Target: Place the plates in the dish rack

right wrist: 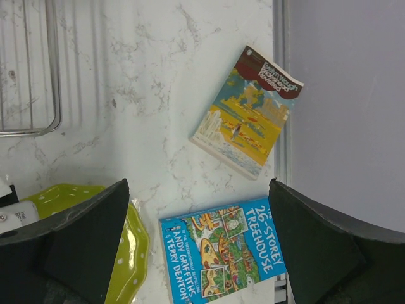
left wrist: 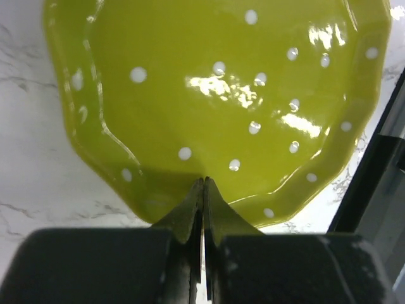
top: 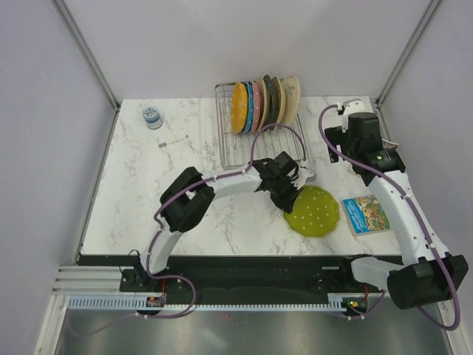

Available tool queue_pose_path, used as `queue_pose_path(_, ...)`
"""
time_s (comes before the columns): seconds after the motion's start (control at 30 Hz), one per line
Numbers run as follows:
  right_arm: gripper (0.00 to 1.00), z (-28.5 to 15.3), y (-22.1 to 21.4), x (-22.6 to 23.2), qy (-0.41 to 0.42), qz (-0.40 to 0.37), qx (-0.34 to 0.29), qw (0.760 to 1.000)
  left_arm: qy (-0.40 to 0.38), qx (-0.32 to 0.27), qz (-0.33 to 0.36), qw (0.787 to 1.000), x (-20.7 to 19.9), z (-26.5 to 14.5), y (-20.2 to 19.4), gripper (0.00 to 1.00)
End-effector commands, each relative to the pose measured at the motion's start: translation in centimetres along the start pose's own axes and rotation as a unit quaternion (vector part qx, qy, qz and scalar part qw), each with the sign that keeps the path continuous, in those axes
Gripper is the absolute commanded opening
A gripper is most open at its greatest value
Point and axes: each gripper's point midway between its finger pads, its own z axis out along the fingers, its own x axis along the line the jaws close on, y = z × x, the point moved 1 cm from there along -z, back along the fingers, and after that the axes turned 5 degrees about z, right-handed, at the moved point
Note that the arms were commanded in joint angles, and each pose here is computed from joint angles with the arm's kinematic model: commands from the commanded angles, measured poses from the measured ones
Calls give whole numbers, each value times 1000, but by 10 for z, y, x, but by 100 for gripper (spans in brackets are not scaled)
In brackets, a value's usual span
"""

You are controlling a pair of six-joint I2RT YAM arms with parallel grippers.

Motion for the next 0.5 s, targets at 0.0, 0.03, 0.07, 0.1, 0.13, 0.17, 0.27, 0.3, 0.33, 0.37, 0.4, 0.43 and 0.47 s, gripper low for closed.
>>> queue_pose_path(0.0, 98, 6, 2, 17, 65, 0, -4, 998, 1, 73, -30, 997, -14, -13, -49, 2)
queue_pose_path(0.03, 98, 6, -3, 21, 79, 3, 3, 997, 1, 96, -39, 995, -15, -14, -70, 2)
queue_pose_path(0.07, 98, 4, -14, 31, 112, 0, 24, 993, 11, 108, -44, 993, -14, -18, -80, 2)
queue_pose_path(0.1, 98, 3, -21, 35, 125, 2, 39, 991, 13, 128, -52, 990, -17, -24, -99, 2)
queue_pose_path(0.13, 98, 2, -28, 38, 132, 12, 54, 990, 15, 144, -59, 988, -19, -30, -112, 2)
queue_pose_path(0.17, 98, -2, -32, 44, 150, 15, 62, 987, 18, 154, -77, 985, -21, -35, -123, 2)
queue_pose_path(0.27, 98, -4, -44, 59, 192, 15, 79, 978, 19, 174, -106, 979, -31, -56, -159, 2)
queue_pose_path(0.3, 98, -4, -45, 63, 202, 14, 84, 976, 21, 189, -119, 975, -34, -63, -179, 2)
queue_pose_path(0.33, 98, -4, -47, 67, 214, 15, 89, 973, 28, 173, -121, 977, -36, -72, -176, 2)
queue_pose_path(0.37, 98, -2, -52, 72, 224, 17, 104, 969, 42, 167, -120, 978, -33, -78, -178, 2)
queue_pose_path(0.4, 98, -4, -52, 80, 246, 23, 109, 963, 49, 172, -132, 975, -31, -85, -189, 2)
queue_pose_path(0.43, 98, -4, -55, 85, 260, 26, 116, 958, 64, 158, -142, 975, -28, -93, -186, 2)
queue_pose_path(0.47, 98, -3, -59, 91, 271, 39, 131, 953, 67, 150, -158, 974, -26, -98, -186, 2)
